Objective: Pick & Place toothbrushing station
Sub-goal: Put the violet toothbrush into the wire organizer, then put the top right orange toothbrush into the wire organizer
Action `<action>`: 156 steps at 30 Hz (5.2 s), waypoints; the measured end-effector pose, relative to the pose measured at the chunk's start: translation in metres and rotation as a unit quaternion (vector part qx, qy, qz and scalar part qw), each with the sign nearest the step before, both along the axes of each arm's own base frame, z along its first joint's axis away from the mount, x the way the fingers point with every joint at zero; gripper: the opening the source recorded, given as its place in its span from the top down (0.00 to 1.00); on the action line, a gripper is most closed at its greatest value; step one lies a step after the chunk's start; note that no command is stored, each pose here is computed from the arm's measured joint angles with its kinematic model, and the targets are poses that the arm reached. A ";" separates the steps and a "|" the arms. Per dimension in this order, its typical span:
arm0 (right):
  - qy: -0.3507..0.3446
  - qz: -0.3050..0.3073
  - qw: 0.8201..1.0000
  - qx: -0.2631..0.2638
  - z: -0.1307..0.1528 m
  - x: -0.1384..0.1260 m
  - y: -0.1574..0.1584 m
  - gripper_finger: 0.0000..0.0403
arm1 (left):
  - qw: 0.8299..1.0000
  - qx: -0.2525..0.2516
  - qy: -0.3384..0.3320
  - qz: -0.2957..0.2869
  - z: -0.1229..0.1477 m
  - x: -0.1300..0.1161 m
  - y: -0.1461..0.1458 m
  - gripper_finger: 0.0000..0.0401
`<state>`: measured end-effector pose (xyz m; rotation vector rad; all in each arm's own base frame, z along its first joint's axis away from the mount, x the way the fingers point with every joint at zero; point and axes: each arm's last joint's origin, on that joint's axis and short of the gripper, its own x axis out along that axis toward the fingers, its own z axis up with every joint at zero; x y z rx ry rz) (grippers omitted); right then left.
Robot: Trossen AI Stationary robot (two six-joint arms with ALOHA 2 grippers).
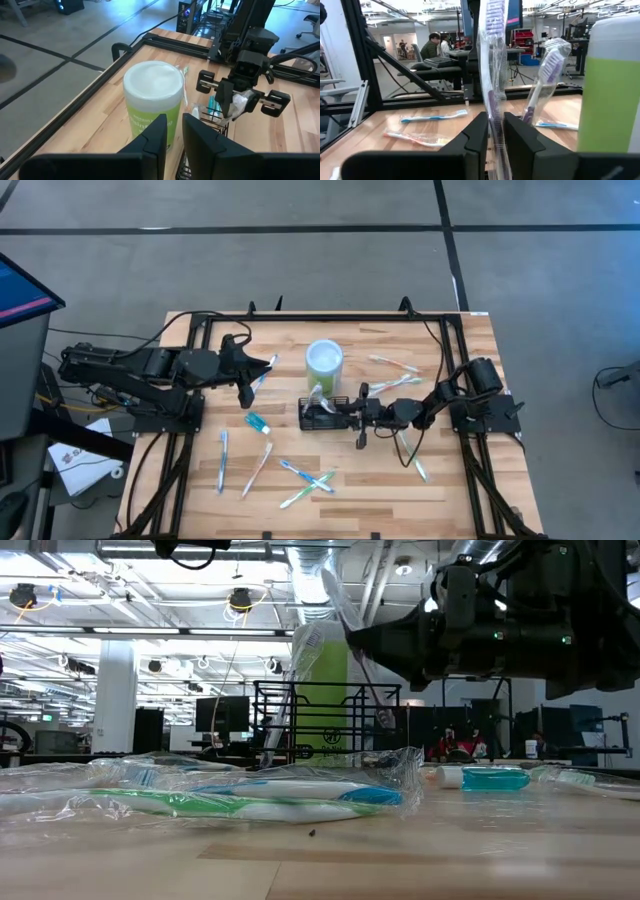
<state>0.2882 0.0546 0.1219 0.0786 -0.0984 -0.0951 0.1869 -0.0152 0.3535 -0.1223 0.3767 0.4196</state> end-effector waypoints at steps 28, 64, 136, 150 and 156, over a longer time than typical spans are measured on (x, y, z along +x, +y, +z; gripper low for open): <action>0.001 -0.023 1.000 -0.015 0.017 -0.016 -0.002 0.64 | 1.000 0.001 0.000 0.002 0.000 0.000 0.000 0.87; 0.255 -0.149 0.952 0.077 0.053 -0.097 -0.056 0.68 | 1.000 0.001 0.003 0.000 0.000 0.000 0.000 0.87; 0.602 -0.181 0.773 0.080 0.028 -0.078 -0.204 0.70 | 1.000 0.001 0.004 0.002 -0.001 0.000 0.000 0.87; 0.607 -0.166 0.773 0.084 0.026 -0.080 -0.205 0.70 | 1.000 0.003 0.016 0.001 -0.005 0.007 -0.001 0.87; 0.606 -0.165 0.774 0.080 0.026 -0.080 -0.206 0.70 | 1.000 0.003 0.017 0.001 -0.005 0.007 -0.001 0.87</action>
